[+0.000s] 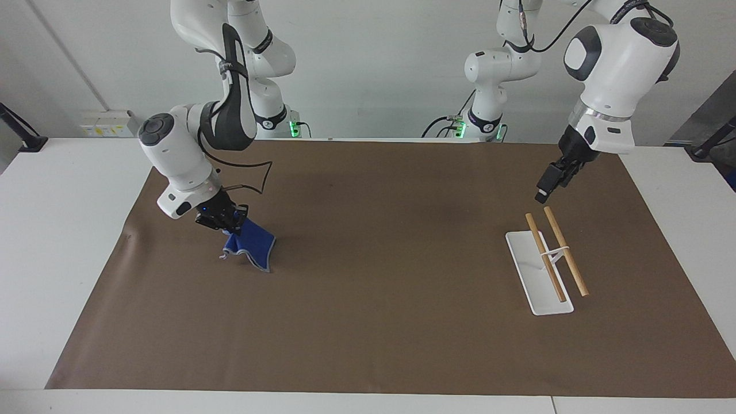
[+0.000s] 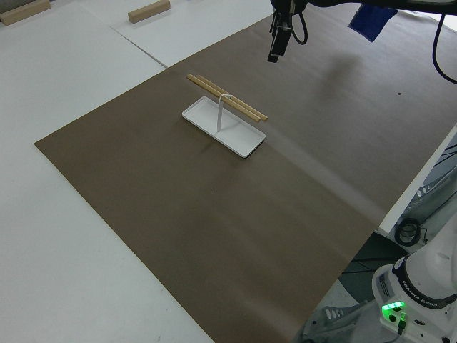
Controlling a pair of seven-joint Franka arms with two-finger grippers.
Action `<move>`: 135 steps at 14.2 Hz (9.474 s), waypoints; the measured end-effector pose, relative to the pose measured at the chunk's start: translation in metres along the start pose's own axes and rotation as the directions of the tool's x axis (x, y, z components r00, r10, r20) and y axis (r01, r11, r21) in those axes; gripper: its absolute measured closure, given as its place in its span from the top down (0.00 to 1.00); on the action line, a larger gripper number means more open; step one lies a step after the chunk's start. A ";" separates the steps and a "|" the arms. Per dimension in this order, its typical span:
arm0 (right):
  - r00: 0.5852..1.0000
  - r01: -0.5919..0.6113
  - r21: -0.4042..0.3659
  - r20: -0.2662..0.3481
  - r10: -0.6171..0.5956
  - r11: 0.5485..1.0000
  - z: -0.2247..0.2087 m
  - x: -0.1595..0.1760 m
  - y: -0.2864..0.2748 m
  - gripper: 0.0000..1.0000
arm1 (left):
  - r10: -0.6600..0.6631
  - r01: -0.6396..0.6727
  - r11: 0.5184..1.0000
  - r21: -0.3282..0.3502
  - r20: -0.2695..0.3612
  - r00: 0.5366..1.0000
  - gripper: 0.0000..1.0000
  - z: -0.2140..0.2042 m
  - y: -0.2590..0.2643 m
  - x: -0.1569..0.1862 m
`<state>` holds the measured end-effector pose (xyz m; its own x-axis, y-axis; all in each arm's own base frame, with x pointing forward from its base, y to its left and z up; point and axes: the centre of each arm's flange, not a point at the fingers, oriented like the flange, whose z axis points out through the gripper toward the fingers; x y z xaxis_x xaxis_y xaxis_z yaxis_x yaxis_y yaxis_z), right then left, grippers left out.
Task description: Right arm passes towel to left arm to hang
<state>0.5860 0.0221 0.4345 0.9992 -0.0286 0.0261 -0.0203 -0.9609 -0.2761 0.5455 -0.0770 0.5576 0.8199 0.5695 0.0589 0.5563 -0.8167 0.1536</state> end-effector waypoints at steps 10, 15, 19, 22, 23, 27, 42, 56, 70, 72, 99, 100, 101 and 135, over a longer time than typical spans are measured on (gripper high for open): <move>0.772 -0.632 0.403 0.254 0.582 0.662 -0.014 0.005 -0.126 0.08 | -0.452 0.469 0.864 -0.183 0.130 0.883 1.00 0.012 0.044 -0.044; 0.583 -0.795 0.452 0.382 0.717 0.406 0.009 -0.003 -0.191 0.08 | -0.661 0.693 0.672 -0.261 0.209 0.720 1.00 0.009 0.094 -0.090; 0.494 -0.845 0.453 0.461 0.738 0.283 0.032 -0.018 -0.227 0.08 | -0.710 0.753 0.593 -0.287 0.256 0.656 1.00 0.026 0.122 -0.136; 0.437 -0.862 0.468 0.497 0.749 0.193 0.048 -0.032 -0.251 0.08 | -0.725 0.774 0.560 -0.295 0.278 0.630 1.00 0.040 0.130 -0.152; 0.428 -0.865 0.470 0.504 0.750 0.178 0.050 -0.036 -0.257 0.08 | -0.725 0.777 0.554 -0.300 0.285 0.627 1.00 0.043 0.132 -0.154; 0.417 -0.869 0.466 0.513 0.751 0.164 0.052 -0.040 -0.262 0.08 | -0.728 0.790 0.523 -0.321 0.314 0.609 1.00 0.062 0.137 -0.145; 0.395 -0.877 0.461 0.536 0.746 0.133 0.052 -0.040 -0.261 0.08 | -0.458 0.480 0.758 -0.442 0.163 0.874 0.02 0.077 0.138 -0.133; 0.862 -0.420 0.457 -0.070 0.503 0.784 0.049 -0.014 -0.208 1.00 | -0.415 0.390 0.791 -0.471 0.054 0.908 0.02 0.073 0.102 -0.068; 0.975 -0.198 -0.197 -0.143 0.172 0.960 -0.089 0.002 -0.066 1.00 | -0.512 0.419 0.798 -0.433 -0.121 0.850 0.02 0.069 -0.058 0.087; 0.973 -0.212 -0.201 -0.139 0.186 0.956 -0.115 -0.012 -0.063 1.00 | -0.507 0.408 0.805 -0.430 -0.143 0.850 0.02 0.067 -0.072 0.097; 0.987 -0.161 -0.262 -0.034 0.158 0.952 -0.224 -0.053 -0.011 1.00 | -0.514 0.454 0.824 -0.338 -0.110 0.851 0.02 0.121 -0.106 0.076; 0.987 -0.161 -0.262 -0.033 0.158 0.952 -0.224 -0.053 -0.011 1.00 | -0.513 0.456 0.826 -0.331 -0.105 0.852 0.02 0.125 -0.107 0.074; 0.987 -0.161 -0.262 -0.033 0.158 0.952 -0.224 -0.053 -0.011 1.00 | -0.513 0.461 0.827 -0.321 -0.100 0.852 0.02 0.130 -0.109 0.071; 0.981 -0.193 -0.260 -0.023 0.194 0.946 -0.227 -0.056 0.006 1.00 | 0.426 -0.464 0.868 0.174 0.217 0.878 1.00 -0.074 -0.077 0.054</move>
<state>0.5228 -0.0448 0.6495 0.9754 -0.2204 -0.0062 -0.2205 -0.9752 -0.0165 0.5375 0.0234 0.6217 0.9866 0.1317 -0.0965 0.1258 -0.9899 -0.0651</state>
